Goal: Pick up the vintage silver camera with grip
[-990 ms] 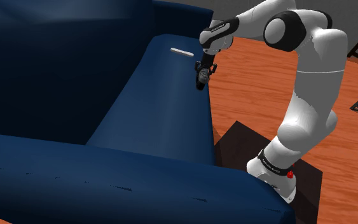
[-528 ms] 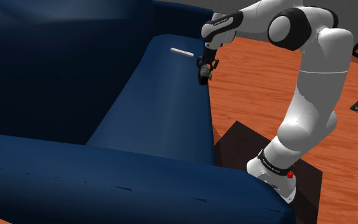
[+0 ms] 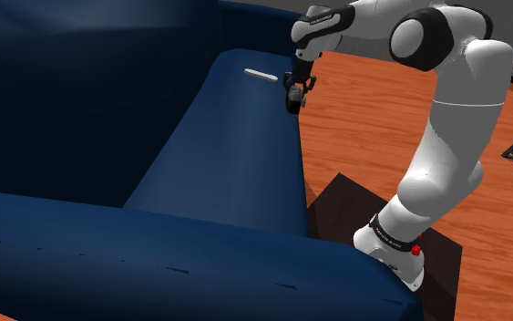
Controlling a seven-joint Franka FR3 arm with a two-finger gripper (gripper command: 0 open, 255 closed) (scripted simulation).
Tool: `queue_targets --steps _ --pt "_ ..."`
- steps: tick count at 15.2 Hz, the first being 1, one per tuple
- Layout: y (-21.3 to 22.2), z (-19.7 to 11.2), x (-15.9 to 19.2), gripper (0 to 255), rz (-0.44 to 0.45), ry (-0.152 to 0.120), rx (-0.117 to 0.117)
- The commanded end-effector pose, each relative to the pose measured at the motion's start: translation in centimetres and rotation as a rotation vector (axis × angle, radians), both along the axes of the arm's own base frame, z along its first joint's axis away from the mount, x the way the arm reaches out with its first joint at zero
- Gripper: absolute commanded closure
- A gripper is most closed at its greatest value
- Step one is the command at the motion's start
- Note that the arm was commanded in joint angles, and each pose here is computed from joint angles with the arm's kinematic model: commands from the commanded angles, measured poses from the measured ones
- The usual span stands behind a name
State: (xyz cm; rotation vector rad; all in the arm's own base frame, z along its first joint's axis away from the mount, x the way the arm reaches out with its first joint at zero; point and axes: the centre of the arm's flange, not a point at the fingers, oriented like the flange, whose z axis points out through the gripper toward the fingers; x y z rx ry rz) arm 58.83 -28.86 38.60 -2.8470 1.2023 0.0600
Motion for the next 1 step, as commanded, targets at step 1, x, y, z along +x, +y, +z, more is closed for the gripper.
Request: queue_targets --steps 1 --pt "-0.02 0.4 0.07 255 0.0 -0.001 -0.001"
